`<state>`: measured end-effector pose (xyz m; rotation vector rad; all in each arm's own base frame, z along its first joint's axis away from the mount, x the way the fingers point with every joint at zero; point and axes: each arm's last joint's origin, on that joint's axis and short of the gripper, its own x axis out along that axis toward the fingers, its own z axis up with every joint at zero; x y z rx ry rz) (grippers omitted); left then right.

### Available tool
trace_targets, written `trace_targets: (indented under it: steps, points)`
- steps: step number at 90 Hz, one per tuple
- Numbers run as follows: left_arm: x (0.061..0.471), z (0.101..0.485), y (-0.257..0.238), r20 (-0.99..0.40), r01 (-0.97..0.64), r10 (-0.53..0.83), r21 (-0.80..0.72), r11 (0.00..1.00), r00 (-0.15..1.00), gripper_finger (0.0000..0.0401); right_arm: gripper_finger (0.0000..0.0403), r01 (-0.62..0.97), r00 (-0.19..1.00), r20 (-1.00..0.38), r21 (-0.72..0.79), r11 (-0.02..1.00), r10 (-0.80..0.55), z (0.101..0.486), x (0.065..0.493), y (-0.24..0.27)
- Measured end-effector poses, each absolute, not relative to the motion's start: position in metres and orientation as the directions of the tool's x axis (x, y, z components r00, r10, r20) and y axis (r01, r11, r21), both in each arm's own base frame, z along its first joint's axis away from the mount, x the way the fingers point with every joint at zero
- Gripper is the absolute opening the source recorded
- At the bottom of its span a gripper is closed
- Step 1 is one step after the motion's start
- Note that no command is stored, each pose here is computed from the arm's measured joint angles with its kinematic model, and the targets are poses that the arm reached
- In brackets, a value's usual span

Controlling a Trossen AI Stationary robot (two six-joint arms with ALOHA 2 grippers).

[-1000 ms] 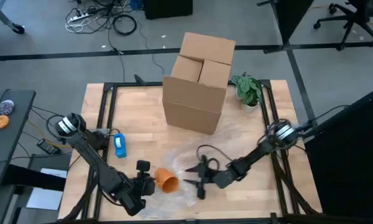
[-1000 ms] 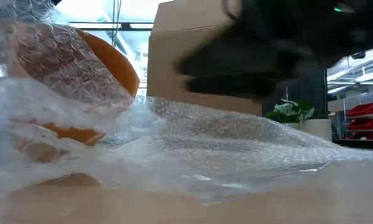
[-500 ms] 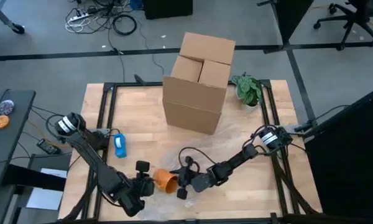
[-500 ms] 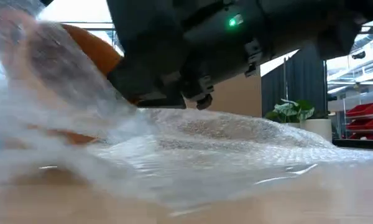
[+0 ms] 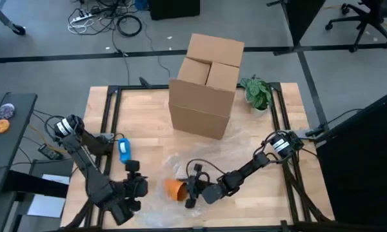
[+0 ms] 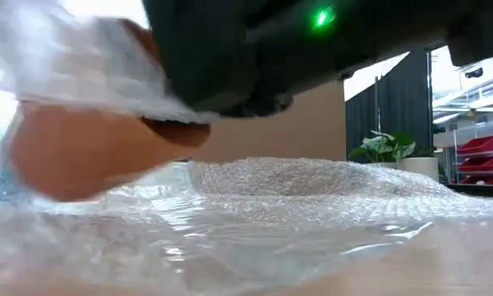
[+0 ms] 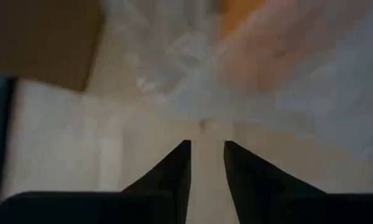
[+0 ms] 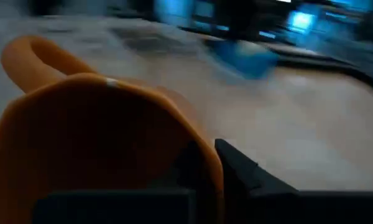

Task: Wrap mug
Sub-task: Wrap the orange mug using the transparent bubble wrap

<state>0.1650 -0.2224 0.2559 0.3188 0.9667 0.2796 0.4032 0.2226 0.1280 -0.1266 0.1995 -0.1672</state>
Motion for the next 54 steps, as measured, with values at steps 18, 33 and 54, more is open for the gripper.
trace_targets:
  steps: [18, 33, 54]
  points:
    - [0.136, 0.257, -0.243, -0.714, -0.21, 0.305, 0.221, 0.952, 0.63, 0.0078, 0.0001, 0.112, 0.98, -0.155, -0.111, 0.988, -0.128, 0.132, 0.402, 0.229]
    - [0.131, 0.26, -0.281, -0.643, -0.172, 0.061, -0.113, 0.979, 0.764, 0.0078, 0.0001, 0.089, 0.984, -0.148, -0.066, 0.994, -0.097, 0.141, 0.413, 0.224]
    - [0.125, 0.244, -0.317, -0.567, -0.087, -0.045, -0.204, 0.975, 0.822, 0.0078, 0.0, 0.119, 0.966, -0.214, -0.138, 0.983, -0.147, 0.154, 0.431, 0.216]
